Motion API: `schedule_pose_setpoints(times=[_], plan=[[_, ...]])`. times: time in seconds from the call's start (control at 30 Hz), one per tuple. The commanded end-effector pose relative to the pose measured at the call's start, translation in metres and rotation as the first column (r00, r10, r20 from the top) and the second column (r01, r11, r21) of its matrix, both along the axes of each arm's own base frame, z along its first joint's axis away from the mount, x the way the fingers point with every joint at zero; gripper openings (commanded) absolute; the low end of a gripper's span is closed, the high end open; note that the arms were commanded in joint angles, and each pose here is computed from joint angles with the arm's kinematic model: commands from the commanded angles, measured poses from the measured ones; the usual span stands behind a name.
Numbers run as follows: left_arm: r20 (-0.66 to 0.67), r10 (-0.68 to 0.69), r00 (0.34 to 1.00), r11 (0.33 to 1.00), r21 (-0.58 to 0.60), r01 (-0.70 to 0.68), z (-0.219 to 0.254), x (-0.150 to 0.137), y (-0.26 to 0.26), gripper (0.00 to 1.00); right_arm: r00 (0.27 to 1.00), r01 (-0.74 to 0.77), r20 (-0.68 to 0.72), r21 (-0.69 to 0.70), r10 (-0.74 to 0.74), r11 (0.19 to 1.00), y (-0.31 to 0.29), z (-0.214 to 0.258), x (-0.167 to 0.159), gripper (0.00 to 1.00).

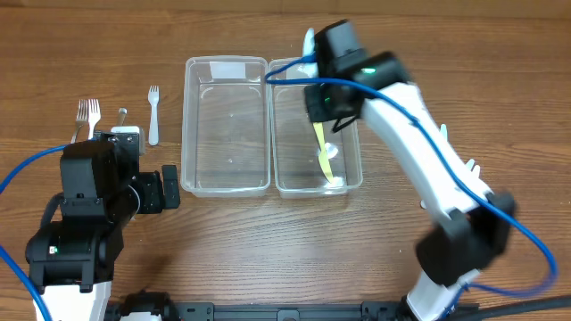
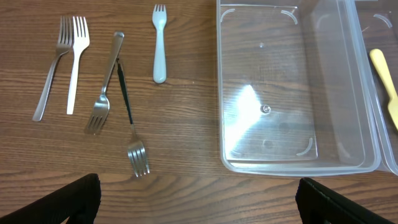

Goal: Pack container
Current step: 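Carry the light-blue knife into the right container and release, then lower the right gripper onto the light-blue spoon and grasp it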

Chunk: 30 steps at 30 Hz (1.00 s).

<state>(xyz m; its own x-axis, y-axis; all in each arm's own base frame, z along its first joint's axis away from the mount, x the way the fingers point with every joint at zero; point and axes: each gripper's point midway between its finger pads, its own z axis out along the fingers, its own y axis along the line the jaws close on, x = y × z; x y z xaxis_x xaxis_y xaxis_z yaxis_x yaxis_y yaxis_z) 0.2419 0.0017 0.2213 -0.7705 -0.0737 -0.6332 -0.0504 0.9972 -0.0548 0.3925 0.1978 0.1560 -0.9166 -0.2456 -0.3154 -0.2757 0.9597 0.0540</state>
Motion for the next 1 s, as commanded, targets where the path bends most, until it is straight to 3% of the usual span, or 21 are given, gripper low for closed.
schedule_pose_setpoints(times=[0.0,0.13,0.17,0.27,0.37,0.4,0.6,0.73,0.8,0.97], plan=[[0.027,0.001,1.0,1.0,-0.02,0.0,0.01,0.002,-0.003,1.0,0.991,0.013,-0.13,-0.047,-0.019,0.999,0.007,-0.058,-0.004,0.04],[0.028,0.001,1.0,1.0,-0.02,0.0,0.01,0.002,-0.003,1.0,0.981,0.007,-0.195,-0.066,-0.02,0.998,0.008,-0.086,-0.007,0.05],[0.028,0.001,1.0,1.0,-0.02,0.0,0.01,0.002,-0.003,1.0,0.981,0.007,-0.193,-0.066,-0.02,0.998,0.008,-0.086,-0.006,0.09],[0.028,0.001,1.0,1.0,-0.02,0.0,0.01,0.002,-0.003,1.0,0.982,0.008,-0.189,-0.064,-0.02,0.998,0.008,-0.083,-0.006,0.49],[0.028,0.0,1.0,1.0,-0.02,0.0,0.01,0.002,-0.003,1.0,0.985,0.018,-0.168,-0.08,-0.031,0.997,0.004,-0.072,-0.005,0.53],[0.028,0.001,1.0,1.0,-0.02,0.0,0.01,0.002,-0.003,1.0,0.989,0.042,-0.139,-0.094,-0.055,0.995,0.0,-0.062,-0.001,0.64],[0.028,0.0,1.0,1.0,-0.02,0.0,0.01,0.002,-0.003,1.0,0.982,0.148,0.122,-0.027,-0.143,0.989,-0.035,0.052,0.022,0.73],[0.028,0.0,1.0,1.0,-0.02,0.0,0.01,0.002,-0.003,1.0,0.918,0.32,0.239,0.028,-0.317,0.947,-0.117,0.113,0.02,0.8],[0.029,0.001,1.0,1.0,-0.02,0.0,0.01,0.002,-0.003,1.0,0.869,0.443,0.232,0.033,-0.438,0.896,-0.174,0.122,0.014,0.93],[0.029,0.001,1.0,1.0,-0.02,0.0,0.01,0.002,-0.003,1.0,0.777,0.624,0.08,0.02,-0.624,0.781,-0.26,0.085,-0.007,0.95]])
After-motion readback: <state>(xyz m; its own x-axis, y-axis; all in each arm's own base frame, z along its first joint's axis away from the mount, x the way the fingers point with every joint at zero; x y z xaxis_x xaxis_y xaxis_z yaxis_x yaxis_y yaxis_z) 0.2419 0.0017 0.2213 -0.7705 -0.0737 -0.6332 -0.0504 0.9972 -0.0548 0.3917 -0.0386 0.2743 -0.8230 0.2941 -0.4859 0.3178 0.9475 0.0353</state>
